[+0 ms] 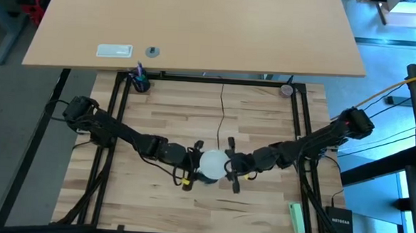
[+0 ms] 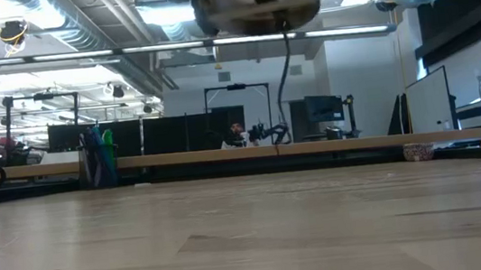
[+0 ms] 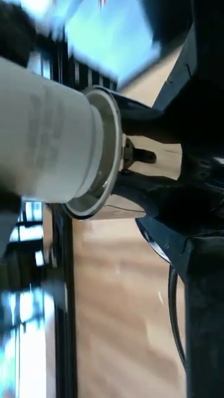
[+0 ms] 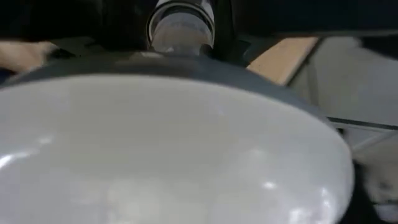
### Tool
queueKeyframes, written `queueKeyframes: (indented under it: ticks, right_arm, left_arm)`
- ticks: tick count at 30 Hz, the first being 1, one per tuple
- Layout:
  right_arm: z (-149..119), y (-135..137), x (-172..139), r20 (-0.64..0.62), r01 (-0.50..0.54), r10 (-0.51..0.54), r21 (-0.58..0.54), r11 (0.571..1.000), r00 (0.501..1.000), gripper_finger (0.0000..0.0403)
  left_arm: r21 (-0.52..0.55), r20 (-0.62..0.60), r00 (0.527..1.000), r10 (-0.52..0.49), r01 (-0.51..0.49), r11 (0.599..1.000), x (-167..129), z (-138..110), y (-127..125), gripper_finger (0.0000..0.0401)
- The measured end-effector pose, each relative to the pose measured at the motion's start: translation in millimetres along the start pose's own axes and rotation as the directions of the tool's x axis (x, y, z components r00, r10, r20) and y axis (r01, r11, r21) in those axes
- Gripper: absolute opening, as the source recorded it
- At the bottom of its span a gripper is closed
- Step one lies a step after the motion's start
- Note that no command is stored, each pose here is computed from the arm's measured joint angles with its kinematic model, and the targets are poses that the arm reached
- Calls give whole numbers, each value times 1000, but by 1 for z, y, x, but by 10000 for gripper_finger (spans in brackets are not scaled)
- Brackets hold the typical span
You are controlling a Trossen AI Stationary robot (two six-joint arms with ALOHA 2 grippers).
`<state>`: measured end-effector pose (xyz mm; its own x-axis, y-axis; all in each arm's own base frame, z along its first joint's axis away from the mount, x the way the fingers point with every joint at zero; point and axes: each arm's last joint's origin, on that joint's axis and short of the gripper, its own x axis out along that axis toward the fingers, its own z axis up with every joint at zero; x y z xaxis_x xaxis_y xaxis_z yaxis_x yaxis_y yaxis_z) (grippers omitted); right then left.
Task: Screw lightbulb
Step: Insert the lightbulb into the lamp
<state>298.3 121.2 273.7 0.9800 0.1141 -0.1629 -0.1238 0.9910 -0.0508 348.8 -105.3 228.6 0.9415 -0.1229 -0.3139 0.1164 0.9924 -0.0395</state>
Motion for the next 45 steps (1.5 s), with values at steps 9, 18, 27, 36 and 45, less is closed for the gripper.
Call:
queueKeyframes:
  ticks: [9, 18, 27, 36, 45]
  right_arm:
    - [-6, -10, 2, -27, 394, -393, 108, 913, 919, 149]
    - [-4, -13, 3, -13, 316, -317, 125, 941, 948, 180]
    - [16, -18, -38, -101, 163, -151, 118, 980, 983, 385]
    - [7, -18, -38, -185, 119, -85, 185, 976, 979, 365]
    - [-8, -5, 4, -67, -75, 85, 142, 987, 994, 362]
  left_arm:
    - [-54, 31, 923, 382, -380, 923, -3, -1, 6, 170]
    - [-39, 21, 913, 408, -407, 913, -3, -3, 5, 170]
    - [-24, 38, 961, 273, -272, 962, -10, 7, -1, 170]
    - [-89, -15, 992, -122, 120, 989, -6, 5, 3, 170]
    - [-102, -91, 982, -166, 157, 982, 0, -6, 8, 170]
